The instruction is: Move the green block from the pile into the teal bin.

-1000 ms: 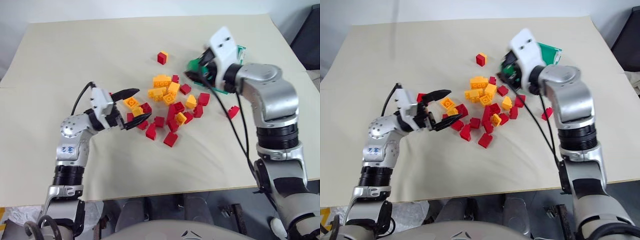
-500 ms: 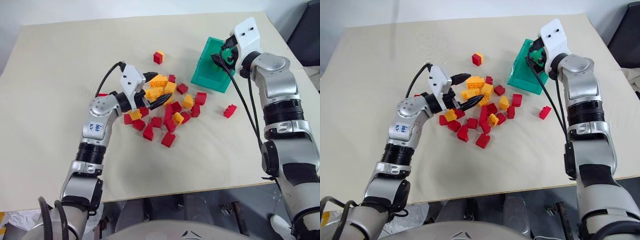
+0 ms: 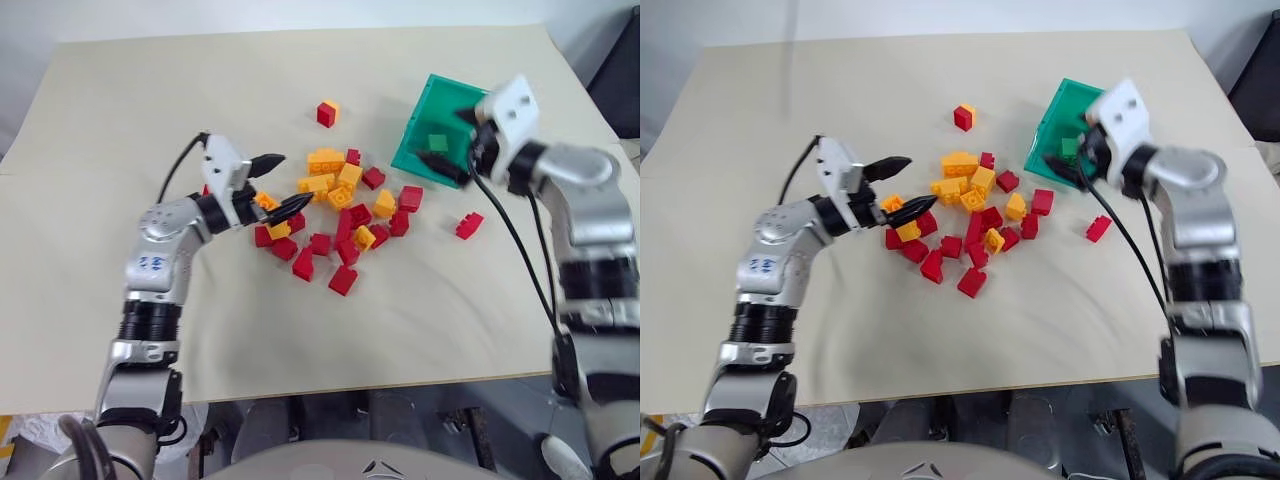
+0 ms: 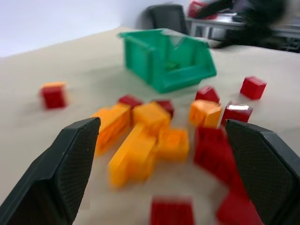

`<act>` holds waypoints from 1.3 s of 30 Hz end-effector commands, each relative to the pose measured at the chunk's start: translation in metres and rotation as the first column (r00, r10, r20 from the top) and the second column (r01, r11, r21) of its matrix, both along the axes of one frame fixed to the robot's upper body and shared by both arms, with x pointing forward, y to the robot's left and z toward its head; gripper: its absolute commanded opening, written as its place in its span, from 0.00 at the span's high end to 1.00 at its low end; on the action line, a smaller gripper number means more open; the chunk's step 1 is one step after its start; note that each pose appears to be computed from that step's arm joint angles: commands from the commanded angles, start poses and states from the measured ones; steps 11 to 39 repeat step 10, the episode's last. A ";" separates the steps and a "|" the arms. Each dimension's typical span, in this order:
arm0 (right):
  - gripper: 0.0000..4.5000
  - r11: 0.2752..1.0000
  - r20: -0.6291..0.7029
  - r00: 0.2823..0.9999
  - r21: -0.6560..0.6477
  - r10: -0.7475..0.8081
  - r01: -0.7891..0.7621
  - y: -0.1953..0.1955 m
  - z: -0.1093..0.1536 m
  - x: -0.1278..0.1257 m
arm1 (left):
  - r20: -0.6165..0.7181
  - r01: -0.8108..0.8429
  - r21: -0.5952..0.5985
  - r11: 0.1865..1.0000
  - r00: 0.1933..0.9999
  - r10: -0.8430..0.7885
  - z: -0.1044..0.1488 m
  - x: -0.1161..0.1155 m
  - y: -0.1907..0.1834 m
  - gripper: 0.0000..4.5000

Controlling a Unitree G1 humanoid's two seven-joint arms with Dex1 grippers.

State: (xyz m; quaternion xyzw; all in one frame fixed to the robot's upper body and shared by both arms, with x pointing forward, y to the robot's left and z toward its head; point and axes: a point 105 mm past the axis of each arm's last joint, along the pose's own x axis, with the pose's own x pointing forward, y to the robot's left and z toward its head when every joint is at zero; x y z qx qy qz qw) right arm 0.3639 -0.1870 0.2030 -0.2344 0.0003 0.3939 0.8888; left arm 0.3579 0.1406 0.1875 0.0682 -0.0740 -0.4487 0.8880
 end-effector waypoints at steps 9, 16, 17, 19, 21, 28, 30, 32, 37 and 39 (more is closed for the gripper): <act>0.00 0.993 -0.121 0.988 0.074 0.096 -0.087 -0.056 -0.037 -0.075 | -0.054 -0.088 0.115 0.989 0.994 0.095 -0.032 -0.064 0.108 0.00; 0.00 0.994 -0.123 0.989 0.079 0.084 -0.075 -0.057 -0.039 -0.076 | -0.038 -0.101 0.133 0.986 0.994 0.107 -0.034 -0.067 0.113 0.00; 0.00 0.994 -0.123 0.989 0.079 0.084 -0.075 -0.057 -0.039 -0.076 | -0.038 -0.101 0.133 0.986 0.994 0.107 -0.034 -0.067 0.113 0.00; 0.00 0.994 -0.123 0.989 0.079 0.084 -0.075 -0.057 -0.039 -0.076 | -0.038 -0.101 0.133 0.986 0.994 0.107 -0.034 -0.067 0.113 0.00; 0.00 0.994 -0.123 0.989 0.079 0.084 -0.075 -0.057 -0.039 -0.076 | -0.038 -0.101 0.133 0.986 0.994 0.107 -0.034 -0.067 0.113 0.00; 0.00 0.994 -0.123 0.989 0.079 0.084 -0.075 -0.057 -0.039 -0.076 | -0.038 -0.101 0.133 0.986 0.994 0.107 -0.034 -0.067 0.113 0.00; 0.00 0.994 -0.123 0.989 0.079 0.084 -0.075 -0.057 -0.039 -0.076 | -0.038 -0.101 0.133 0.986 0.994 0.107 -0.034 -0.067 0.113 0.00; 0.00 0.994 -0.123 0.989 0.079 0.084 -0.075 -0.057 -0.039 -0.076 | -0.038 -0.101 0.133 0.986 0.994 0.107 -0.034 -0.067 0.113 0.00; 0.00 0.994 -0.123 0.989 0.079 0.084 -0.075 -0.057 -0.039 -0.076 | -0.038 -0.101 0.133 0.986 0.994 0.107 -0.034 -0.067 0.113 0.00; 0.00 0.994 -0.123 0.989 0.079 0.084 -0.075 -0.057 -0.039 -0.076 | -0.038 -0.101 0.133 0.986 0.994 0.107 -0.034 -0.067 0.113 0.00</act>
